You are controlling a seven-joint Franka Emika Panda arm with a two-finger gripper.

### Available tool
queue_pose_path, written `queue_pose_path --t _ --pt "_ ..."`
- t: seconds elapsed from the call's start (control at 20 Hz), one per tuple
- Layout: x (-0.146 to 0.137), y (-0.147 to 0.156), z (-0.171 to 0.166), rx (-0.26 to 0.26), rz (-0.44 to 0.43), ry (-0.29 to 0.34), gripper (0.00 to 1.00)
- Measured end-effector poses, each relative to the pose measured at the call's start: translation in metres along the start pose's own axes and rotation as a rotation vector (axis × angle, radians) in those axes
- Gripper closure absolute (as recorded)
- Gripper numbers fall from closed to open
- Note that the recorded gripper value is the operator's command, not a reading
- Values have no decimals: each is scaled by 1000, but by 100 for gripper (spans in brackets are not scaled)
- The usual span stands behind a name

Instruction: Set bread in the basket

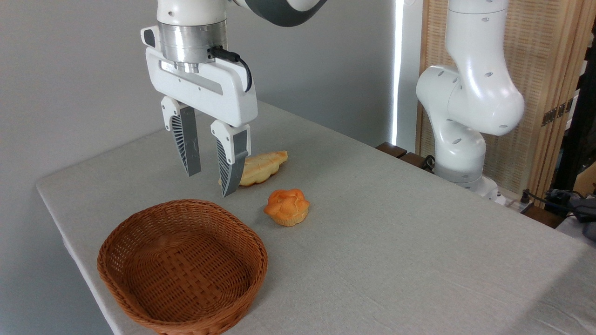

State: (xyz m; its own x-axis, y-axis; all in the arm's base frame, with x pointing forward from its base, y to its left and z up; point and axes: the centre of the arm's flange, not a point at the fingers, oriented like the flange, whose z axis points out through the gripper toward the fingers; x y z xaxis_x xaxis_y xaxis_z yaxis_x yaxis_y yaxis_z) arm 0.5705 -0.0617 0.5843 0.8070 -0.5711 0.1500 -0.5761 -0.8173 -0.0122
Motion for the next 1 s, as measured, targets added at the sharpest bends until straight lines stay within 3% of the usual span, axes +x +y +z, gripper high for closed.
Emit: queue_pose_path --t 1.0 --pt "8 11 -7 4 22 16 0"
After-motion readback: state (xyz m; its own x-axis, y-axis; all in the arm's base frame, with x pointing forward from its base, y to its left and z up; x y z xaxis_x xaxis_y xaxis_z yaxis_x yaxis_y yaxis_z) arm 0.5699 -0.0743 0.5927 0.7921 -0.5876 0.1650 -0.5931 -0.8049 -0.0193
